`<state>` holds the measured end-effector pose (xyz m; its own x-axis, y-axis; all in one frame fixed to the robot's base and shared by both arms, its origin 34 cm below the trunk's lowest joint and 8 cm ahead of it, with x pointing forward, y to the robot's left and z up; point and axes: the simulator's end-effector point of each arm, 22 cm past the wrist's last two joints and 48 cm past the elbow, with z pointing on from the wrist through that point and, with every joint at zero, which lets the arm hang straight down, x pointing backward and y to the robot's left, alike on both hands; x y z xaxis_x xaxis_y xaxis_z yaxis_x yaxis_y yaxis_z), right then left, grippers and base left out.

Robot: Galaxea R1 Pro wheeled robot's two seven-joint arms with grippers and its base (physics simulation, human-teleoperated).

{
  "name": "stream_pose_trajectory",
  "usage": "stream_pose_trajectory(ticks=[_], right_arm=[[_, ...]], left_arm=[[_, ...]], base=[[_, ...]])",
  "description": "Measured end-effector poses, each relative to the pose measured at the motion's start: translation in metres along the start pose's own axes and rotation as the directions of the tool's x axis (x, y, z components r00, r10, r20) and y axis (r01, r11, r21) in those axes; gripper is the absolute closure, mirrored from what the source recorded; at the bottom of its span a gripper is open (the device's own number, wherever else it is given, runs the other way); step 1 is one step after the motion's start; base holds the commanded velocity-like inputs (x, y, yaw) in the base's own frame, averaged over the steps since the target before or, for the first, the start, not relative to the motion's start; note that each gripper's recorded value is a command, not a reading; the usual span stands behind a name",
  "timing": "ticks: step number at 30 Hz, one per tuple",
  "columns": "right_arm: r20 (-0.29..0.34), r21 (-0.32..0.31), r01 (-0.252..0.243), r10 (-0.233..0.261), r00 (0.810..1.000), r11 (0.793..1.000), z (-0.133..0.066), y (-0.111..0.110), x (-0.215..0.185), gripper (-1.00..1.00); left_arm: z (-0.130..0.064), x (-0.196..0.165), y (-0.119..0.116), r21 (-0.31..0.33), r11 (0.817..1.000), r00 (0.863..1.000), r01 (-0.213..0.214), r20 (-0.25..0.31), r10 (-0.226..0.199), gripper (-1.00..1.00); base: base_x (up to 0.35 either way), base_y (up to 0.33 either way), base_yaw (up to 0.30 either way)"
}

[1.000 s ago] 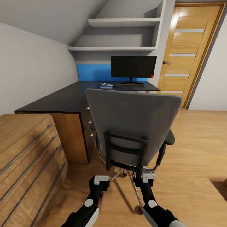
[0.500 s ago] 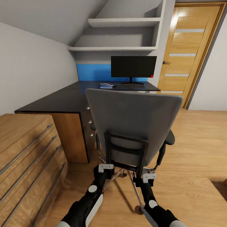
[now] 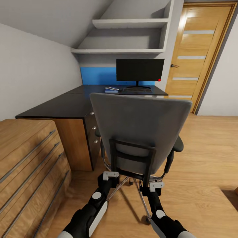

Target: In the bedroom, organize the workspace by keeping the computer under the desk, ensuring the monitor is on the desk, placing the keyboard on the desk next to the monitor, placing the mouse on the desk next to the keyboard, moving the folder from the swivel chair onto the desk next to the mouse, stacking the notebook on top of the folder with the pen on top of the notebook, and positioning the swivel chair next to the desk.

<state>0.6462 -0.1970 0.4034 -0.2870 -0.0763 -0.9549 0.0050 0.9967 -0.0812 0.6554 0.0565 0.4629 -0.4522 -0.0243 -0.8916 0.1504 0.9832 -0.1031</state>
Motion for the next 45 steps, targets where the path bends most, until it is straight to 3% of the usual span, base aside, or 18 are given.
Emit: stream_pose_trajectory(ticks=[7,12,24,45], right_arm=[[0.000,-0.001,0.006,-0.006,1.000,1.000,0.000,-0.001,0.000,-1.00],[0.001,0.014,0.014,-0.014,1.000,1.000,0.001,-0.015,0.001,-1.00],[0.004,0.010,0.019,-0.019,1.000,1.000,0.001,-0.014,0.000,-1.00],[-0.003,0.006,0.021,-0.021,1.000,1.000,0.001,-0.013,0.004,-1.00]], left_arm=[[0.000,0.000,0.000,0.002,1.000,1.000,-0.002,0.000,0.002,-1.00],[0.000,0.000,-0.001,0.003,1.000,1.000,-0.003,0.001,0.003,-1.00],[0.000,0.000,-0.001,0.004,1.000,1.000,-0.006,0.000,0.006,-1.00],[0.000,0.003,-0.002,0.007,1.000,1.000,-0.006,-0.005,0.006,-1.00]], base=[[0.000,0.000,0.015],[0.000,0.000,-0.174],[0.006,0.000,-0.089],[0.261,0.000,0.036]])
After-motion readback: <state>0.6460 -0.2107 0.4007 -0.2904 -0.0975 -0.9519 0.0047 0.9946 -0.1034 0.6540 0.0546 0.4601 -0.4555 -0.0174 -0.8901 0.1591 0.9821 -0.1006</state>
